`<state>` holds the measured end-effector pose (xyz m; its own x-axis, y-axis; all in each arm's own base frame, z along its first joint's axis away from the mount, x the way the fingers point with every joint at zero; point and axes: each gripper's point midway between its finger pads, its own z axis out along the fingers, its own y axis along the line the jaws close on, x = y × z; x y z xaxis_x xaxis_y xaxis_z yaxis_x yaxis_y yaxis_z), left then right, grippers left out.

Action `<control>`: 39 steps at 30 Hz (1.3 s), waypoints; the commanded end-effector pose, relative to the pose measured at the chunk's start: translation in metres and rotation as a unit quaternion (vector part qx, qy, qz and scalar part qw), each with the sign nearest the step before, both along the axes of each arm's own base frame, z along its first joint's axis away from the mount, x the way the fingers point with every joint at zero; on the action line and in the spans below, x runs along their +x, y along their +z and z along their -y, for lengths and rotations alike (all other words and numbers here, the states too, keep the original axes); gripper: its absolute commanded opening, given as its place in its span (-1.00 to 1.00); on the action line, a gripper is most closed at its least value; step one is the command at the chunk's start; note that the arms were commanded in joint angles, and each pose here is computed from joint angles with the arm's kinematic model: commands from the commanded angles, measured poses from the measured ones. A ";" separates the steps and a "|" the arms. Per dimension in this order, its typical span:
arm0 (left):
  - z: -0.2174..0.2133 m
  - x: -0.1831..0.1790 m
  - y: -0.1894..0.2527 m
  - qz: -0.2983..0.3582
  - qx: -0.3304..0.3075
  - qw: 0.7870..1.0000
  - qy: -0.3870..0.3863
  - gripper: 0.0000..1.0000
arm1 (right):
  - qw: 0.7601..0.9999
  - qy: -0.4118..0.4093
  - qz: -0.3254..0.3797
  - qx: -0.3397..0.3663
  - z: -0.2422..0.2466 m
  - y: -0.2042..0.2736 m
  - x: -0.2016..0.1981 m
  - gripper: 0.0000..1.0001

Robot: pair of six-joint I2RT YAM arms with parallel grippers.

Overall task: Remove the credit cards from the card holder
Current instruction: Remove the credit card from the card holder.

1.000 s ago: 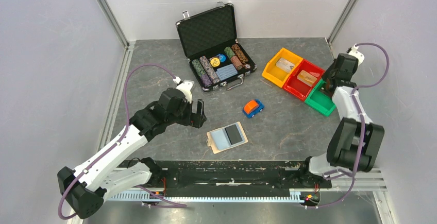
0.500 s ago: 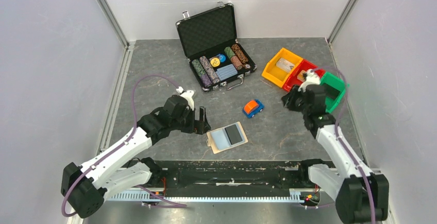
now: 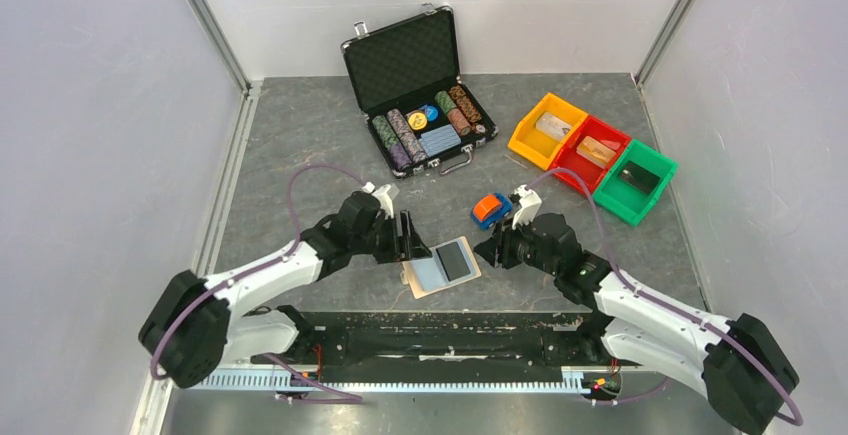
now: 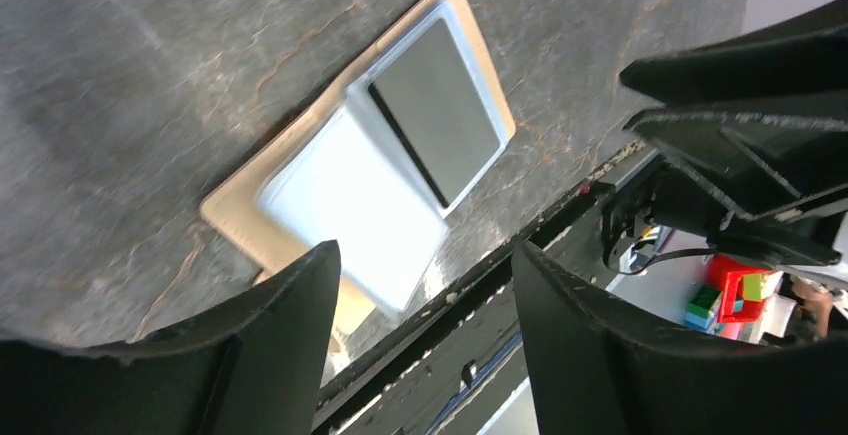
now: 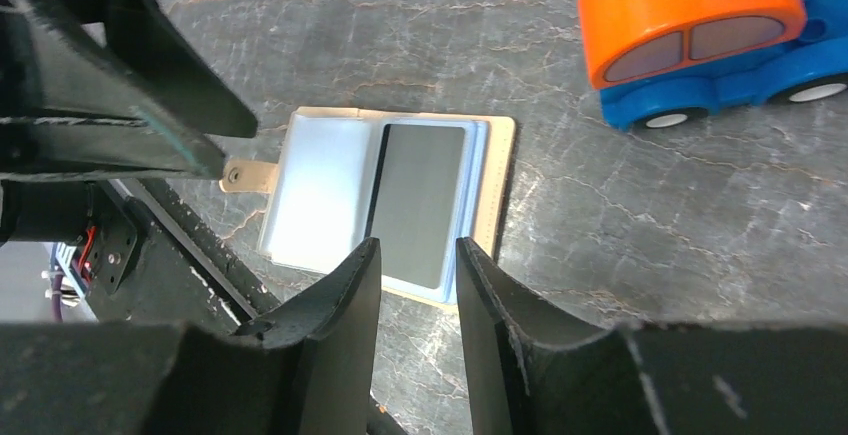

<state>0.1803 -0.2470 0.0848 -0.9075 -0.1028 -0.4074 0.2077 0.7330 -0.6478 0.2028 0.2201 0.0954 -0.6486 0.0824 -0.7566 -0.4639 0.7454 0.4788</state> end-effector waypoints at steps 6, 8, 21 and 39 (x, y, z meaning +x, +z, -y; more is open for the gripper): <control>0.043 0.021 0.003 -0.006 -0.093 0.996 -0.013 -0.04 | 0.999 0.028 0.018 0.031 -0.023 0.000 -0.002 -0.22; 0.042 0.020 -0.008 -0.015 -0.086 0.996 -0.008 -0.11 | 0.999 0.039 0.012 0.028 -0.026 -0.005 -0.004 -0.19; 0.007 0.008 -0.073 -0.063 0.039 0.997 0.015 -0.34 | 0.998 0.067 -0.012 -0.008 -0.055 -0.017 0.000 -0.29; 0.004 0.017 -0.047 -0.031 0.050 0.998 0.028 -0.31 | 0.995 0.062 -0.064 -0.046 -0.048 -0.068 -0.014 -0.41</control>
